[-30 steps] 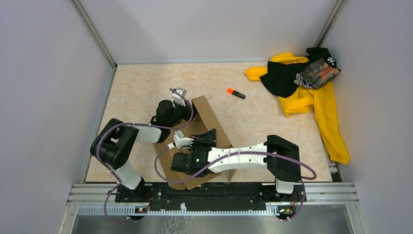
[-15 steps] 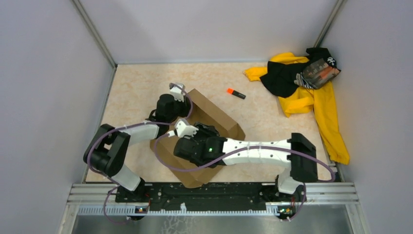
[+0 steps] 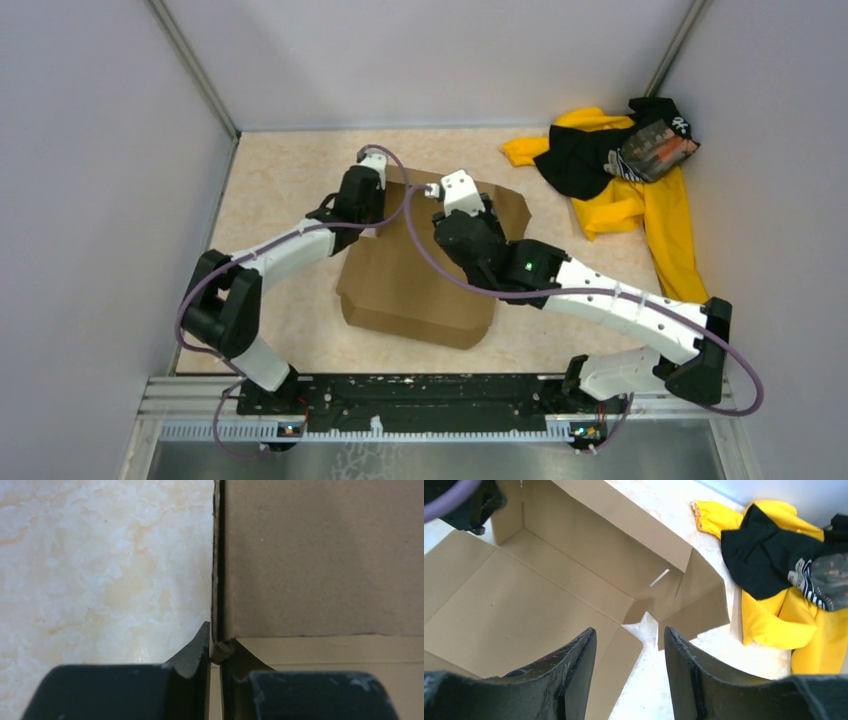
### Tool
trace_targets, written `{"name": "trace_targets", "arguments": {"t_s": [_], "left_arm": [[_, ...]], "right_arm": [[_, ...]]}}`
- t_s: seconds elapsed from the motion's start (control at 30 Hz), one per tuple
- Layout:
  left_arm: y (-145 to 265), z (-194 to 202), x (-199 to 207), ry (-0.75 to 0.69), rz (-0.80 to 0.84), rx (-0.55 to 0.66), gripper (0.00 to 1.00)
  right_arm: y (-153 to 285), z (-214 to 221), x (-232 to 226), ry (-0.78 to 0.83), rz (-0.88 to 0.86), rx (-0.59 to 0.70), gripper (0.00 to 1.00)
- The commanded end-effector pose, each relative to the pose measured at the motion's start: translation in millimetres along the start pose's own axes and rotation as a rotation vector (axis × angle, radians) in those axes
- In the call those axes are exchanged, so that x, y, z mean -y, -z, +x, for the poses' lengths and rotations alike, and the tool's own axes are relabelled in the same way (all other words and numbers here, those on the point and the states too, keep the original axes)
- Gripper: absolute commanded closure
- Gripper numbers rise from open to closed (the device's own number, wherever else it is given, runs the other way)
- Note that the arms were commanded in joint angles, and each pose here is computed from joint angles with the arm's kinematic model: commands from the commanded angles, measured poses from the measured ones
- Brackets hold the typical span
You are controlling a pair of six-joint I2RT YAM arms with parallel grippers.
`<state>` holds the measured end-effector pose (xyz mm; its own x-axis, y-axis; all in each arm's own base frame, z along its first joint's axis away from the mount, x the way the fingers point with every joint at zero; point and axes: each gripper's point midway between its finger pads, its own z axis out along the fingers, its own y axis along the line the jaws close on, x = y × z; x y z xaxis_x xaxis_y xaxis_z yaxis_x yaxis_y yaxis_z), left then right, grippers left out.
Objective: Fold the paper box
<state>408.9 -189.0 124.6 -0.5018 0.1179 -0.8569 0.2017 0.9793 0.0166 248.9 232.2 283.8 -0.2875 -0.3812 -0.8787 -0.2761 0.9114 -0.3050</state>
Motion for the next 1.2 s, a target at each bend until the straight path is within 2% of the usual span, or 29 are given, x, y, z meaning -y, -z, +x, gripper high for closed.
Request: {"name": "trace_targets", "arguments": {"t_s": [0.0,0.33,0.6,0.9,1.17], "left_arm": [[-1.2,8.7,-9.5,-0.086,-0.116,-0.128,0.87],[-11.3,20.7,-4.6,-0.189,-0.133,-0.377,0.88],[-1.7,24.5,-6.1,-0.171,-0.007,-0.507,0.86],[21.2,44.8,-21.0,-0.147,0.065,-0.685,0.84],[23.3,54.7,-12.0,-0.107,0.118,-0.749,0.8]], "right_arm": [[-8.3,4.1,11.0,-0.13,-0.03,-0.007,0.48],[-22.1,2.1,51.5,-0.224,-0.067,-0.082,0.48],[-28.8,-4.3,80.0,-0.283,-0.11,-0.14,0.48],[-45.6,8.9,72.5,-0.298,-0.171,-0.212,0.47],[-58.6,40.0,65.3,-0.289,-0.19,-0.294,0.46]]}}
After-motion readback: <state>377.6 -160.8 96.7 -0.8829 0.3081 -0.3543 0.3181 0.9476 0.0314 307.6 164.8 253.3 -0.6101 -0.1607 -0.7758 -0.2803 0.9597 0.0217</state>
